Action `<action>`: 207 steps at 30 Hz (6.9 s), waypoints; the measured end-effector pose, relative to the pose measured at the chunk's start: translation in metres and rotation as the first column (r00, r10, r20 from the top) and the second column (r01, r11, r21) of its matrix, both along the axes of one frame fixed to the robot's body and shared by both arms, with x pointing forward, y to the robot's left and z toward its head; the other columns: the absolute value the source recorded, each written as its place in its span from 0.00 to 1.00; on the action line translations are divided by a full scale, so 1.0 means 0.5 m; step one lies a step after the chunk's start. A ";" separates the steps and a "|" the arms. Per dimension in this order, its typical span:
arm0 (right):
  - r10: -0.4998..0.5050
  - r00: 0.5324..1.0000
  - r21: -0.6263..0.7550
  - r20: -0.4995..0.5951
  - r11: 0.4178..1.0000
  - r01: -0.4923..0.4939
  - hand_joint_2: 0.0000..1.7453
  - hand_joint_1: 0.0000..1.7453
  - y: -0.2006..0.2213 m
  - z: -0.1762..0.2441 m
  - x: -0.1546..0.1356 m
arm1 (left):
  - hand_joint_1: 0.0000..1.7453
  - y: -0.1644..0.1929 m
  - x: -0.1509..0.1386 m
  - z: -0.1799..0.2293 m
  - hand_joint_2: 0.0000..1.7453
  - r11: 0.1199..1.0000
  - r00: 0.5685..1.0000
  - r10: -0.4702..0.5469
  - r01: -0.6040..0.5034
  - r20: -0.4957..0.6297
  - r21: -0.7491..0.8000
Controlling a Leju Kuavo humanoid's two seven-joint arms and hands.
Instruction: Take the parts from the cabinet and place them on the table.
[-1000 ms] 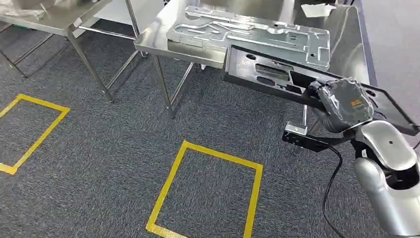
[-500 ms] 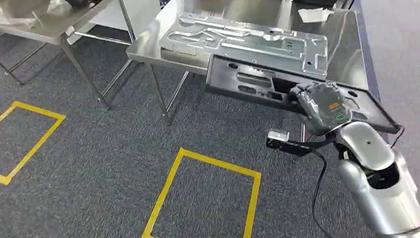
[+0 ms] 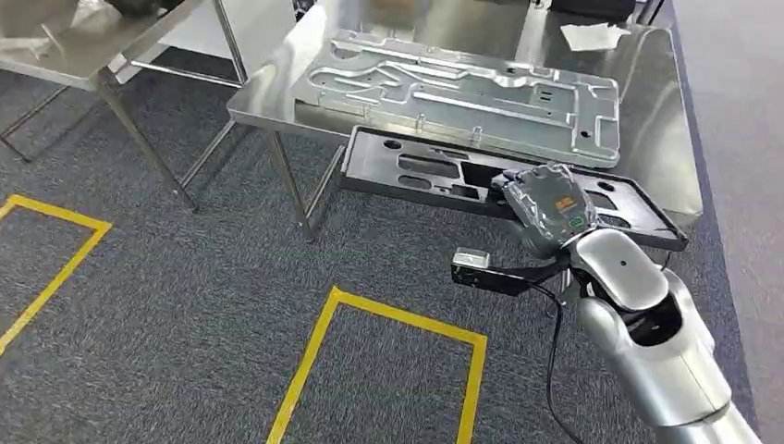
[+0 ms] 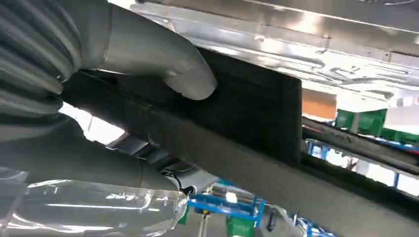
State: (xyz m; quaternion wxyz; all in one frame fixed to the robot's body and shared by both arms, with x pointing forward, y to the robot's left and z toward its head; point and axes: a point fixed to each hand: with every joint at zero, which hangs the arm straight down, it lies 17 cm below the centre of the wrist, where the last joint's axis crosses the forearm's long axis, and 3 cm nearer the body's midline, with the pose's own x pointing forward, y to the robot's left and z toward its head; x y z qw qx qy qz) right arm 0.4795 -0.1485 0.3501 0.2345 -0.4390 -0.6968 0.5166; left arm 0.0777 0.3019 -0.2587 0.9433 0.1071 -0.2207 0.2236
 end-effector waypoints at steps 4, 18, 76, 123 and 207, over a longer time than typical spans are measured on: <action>-0.012 1.000 0.000 -0.009 1.000 0.012 1.00 1.00 -0.009 -0.009 0.005 | 0.00 -0.002 -0.003 -0.001 1.00 1.000 1.000 -0.013 0.013 -0.014 -0.020; -0.130 0.991 0.025 -0.002 0.991 0.130 1.00 1.00 -0.109 -0.002 0.024 | 0.00 0.009 0.003 0.016 1.00 0.998 0.998 -0.056 0.056 -0.001 -0.012; -0.007 0.945 0.271 -0.327 0.957 0.101 1.00 1.00 -0.129 -0.116 0.050 | 0.00 0.026 0.037 0.006 1.00 0.996 0.996 -0.084 0.083 0.033 0.021; 0.446 0.727 0.666 -0.522 0.745 0.021 1.00 0.00 0.148 -0.280 0.025 | 0.00 -0.014 0.007 0.000 0.00 0.992 0.992 0.124 -0.125 -0.033 -0.031; 0.074 0.980 0.890 -0.184 0.435 0.134 0.00 0.00 -0.308 -0.181 -0.387 | 0.00 -0.047 -0.051 -0.010 0.00 0.987 0.978 0.161 -0.157 -0.133 0.035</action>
